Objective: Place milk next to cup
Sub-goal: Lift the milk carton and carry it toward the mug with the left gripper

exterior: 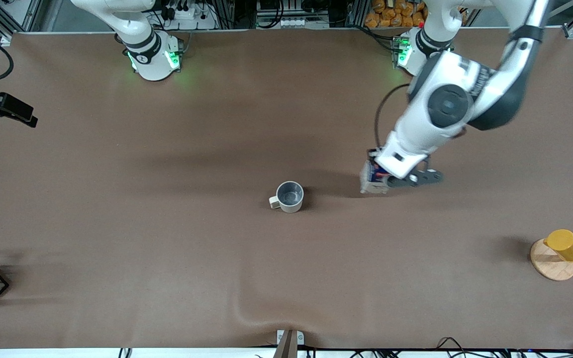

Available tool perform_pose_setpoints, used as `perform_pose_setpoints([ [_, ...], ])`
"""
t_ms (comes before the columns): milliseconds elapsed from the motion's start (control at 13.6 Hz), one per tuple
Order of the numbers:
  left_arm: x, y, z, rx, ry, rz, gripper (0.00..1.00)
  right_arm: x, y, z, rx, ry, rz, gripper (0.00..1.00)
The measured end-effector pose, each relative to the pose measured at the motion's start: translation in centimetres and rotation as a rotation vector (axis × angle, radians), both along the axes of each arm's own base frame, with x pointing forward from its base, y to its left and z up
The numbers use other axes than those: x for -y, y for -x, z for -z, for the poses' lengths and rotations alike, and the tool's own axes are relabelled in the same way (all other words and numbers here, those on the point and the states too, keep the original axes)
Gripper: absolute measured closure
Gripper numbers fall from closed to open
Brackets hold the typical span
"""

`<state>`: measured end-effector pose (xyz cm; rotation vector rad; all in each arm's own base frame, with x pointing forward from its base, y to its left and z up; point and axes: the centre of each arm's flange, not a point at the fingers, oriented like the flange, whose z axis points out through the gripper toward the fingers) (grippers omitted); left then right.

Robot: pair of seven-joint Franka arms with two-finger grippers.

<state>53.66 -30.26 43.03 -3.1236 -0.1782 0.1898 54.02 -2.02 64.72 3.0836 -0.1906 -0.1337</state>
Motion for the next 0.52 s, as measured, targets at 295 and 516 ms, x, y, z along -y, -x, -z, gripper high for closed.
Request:
perform_pose_setpoints([
  [295,9.7,4.3,0.6,-0.004,-0.002,-0.021,0.59,-0.3,0.0,0.0,0.000,0.000,-0.006,0.00],
  [516,13.2,4.9,2.1,-0.022,0.010,0.012,0.59,-0.3,0.0,0.0,0.000,0.000,-0.005,0.00],
])
